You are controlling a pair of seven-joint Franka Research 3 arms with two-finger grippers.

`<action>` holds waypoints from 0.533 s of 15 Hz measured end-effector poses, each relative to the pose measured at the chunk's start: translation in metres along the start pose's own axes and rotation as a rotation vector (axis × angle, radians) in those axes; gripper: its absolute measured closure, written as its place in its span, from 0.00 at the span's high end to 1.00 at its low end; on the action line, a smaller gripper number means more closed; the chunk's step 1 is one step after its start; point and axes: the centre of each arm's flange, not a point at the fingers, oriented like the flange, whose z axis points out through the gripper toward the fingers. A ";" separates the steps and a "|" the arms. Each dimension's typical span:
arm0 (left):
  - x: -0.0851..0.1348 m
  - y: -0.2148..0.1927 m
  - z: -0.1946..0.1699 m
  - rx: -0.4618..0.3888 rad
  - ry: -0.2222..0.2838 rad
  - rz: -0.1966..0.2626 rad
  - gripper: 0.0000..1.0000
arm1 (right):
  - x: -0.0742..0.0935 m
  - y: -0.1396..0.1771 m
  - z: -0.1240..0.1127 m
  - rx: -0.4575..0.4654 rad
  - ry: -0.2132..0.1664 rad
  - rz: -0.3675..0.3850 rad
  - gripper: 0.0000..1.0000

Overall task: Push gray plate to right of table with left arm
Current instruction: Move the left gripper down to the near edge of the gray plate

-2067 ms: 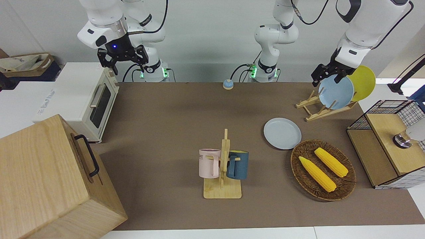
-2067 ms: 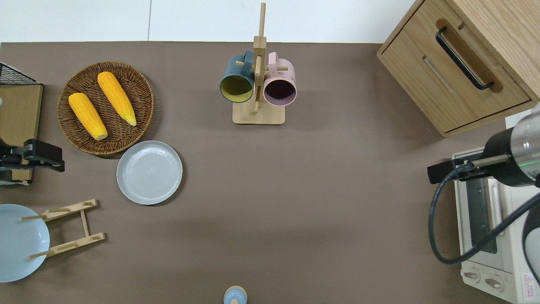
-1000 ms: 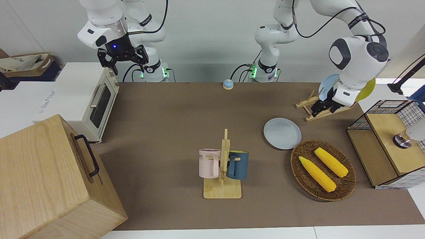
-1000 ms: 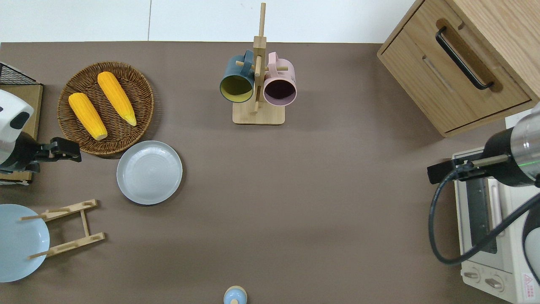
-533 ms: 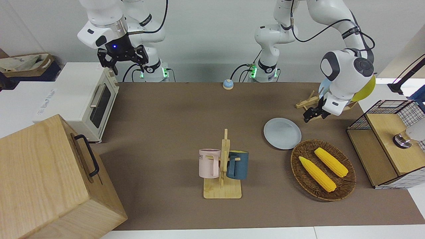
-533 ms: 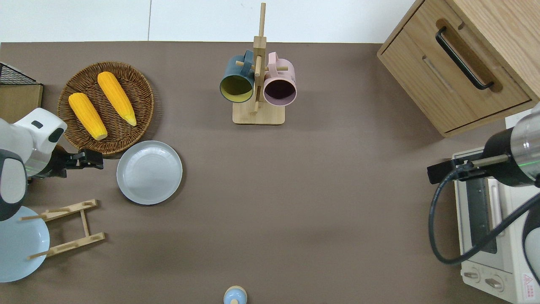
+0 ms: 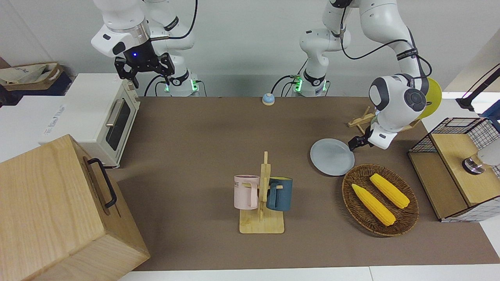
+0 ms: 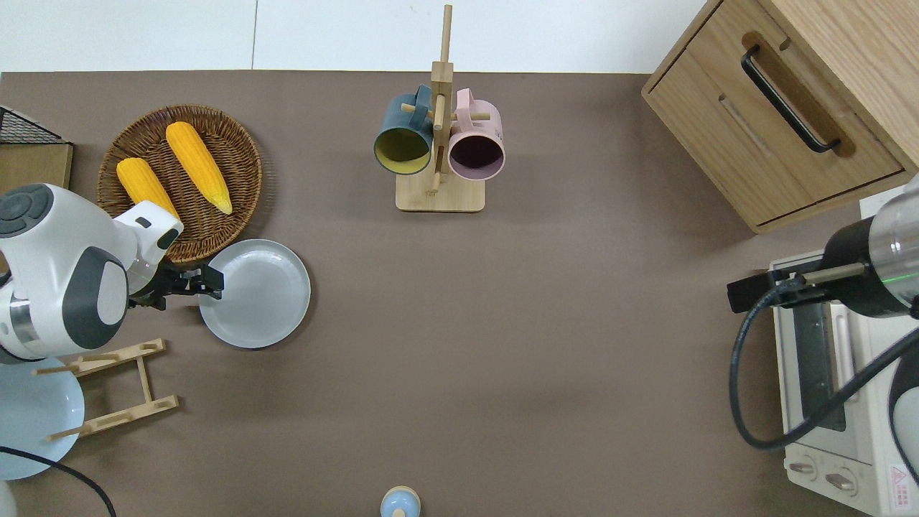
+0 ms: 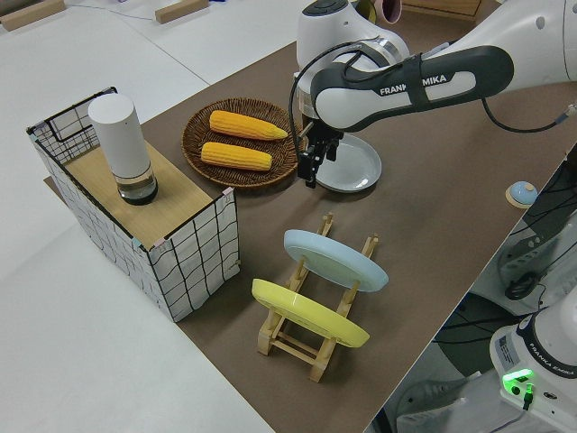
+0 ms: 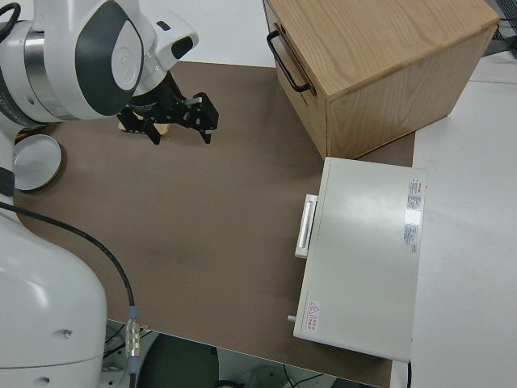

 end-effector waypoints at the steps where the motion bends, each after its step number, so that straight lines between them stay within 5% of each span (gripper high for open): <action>1: 0.001 0.001 0.004 0.001 -0.004 0.001 0.99 | 0.000 0.000 0.000 0.000 0.000 0.000 0.99; 6: 0.001 0.002 0.015 0.000 0.009 0.003 0.95 | 0.000 0.000 0.000 0.000 0.000 0.000 0.99; 8: 0.000 0.004 0.017 0.000 0.008 0.007 0.75 | 0.000 0.000 0.000 0.000 0.000 0.000 0.99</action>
